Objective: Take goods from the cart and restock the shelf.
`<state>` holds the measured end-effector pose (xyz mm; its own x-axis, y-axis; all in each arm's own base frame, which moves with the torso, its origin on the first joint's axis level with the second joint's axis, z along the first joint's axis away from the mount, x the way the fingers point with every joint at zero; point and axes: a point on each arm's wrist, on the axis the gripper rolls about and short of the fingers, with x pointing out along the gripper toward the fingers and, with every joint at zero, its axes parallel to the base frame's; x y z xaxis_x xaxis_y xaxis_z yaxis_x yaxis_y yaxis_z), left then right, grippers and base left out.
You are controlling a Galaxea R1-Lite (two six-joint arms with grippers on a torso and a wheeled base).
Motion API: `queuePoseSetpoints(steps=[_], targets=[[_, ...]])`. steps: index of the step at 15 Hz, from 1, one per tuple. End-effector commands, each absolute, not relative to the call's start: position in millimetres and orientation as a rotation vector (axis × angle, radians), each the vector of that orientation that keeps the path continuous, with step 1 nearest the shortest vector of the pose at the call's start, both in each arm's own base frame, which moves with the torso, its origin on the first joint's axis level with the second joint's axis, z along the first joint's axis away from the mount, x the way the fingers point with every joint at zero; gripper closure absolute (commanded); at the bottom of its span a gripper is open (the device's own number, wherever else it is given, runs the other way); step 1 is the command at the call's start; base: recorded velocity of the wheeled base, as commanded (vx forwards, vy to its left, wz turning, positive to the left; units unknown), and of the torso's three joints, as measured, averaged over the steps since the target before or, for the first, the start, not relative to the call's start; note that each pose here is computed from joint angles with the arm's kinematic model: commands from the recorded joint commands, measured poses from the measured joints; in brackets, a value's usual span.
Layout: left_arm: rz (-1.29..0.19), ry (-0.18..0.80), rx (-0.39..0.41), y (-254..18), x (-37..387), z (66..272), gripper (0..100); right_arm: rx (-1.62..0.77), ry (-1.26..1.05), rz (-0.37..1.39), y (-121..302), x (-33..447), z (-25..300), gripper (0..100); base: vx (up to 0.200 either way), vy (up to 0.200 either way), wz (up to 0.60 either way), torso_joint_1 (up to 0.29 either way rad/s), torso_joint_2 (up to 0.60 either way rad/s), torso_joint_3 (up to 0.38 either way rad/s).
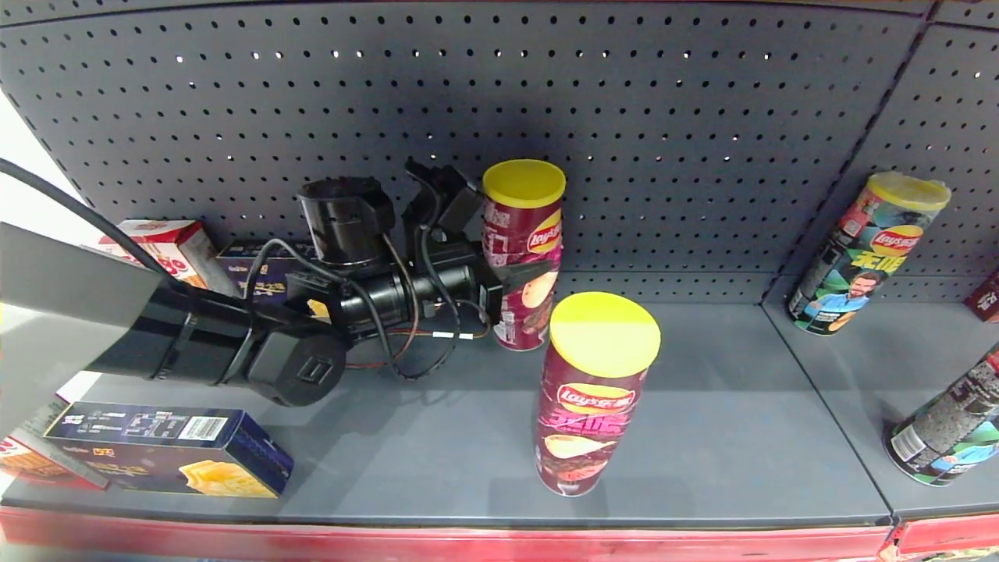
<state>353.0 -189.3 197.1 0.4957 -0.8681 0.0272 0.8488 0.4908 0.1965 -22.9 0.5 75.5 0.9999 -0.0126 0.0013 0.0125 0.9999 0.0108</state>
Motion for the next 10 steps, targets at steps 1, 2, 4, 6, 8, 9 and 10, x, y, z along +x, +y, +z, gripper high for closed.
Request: queuePoseSetpoints(steps=[1, 2, 4, 6, 8, 9, 10], targets=[[-1.053, -0.108, 0.163, -193.8, 357.1, 185.6, 100, 0.011, 0.000, -0.012, 0.5, -22.8, 75.5, 0, 0.000, 0.000, 0.00, 0.000, 0.00, 0.000], [-1.054, -0.114, 0.164, -194.8, 357.8, 183.3, 100, 0.011, 0.000, -0.012, 0.5, -22.8, 75.5, 0, 0.000, 0.000, 0.00, 0.000, 0.00, 0.000], [-1.053, -0.108, 0.163, -194.4, 358.4, 181.2, 100, 0.011, 0.000, -0.012, 0.5, -22.8, 75.5, 0, 0.000, 0.000, 0.00, 0.000, 0.00, 0.000], [-1.049, -0.111, 0.164, -193.8, 359.9, 178.6, 100, 0.011, 0.000, -0.012, 0.5, -22.8, 75.5, 0, 0.000, 0.000, 0.00, 0.000, 0.00, 0.000], [-1.049, -0.115, 0.164, -194.7, 361.8, 171.3, 100, 0.011, 0.000, -0.012, 0.5, -22.8, 75.5, 0, 0.000, 0.000, 0.00, 0.000, 0.00, 0.000], [-1.050, -0.119, 0.164, -195.3, 361.4, 169.6, 100, 0.011, 0.000, -0.012, 0.5, -22.8, 75.5, 0, 0.000, 0.000, 0.00, 0.000, 0.00, 0.000], [-1.049, -0.111, 0.164, -195.4, 361.8, 165.0, 100, 0.011, 0.000, -0.012, 0.5, -22.8, 75.5, 0, 0.000, 0.000, 0.00, 0.000, 0.00, 0.000]])
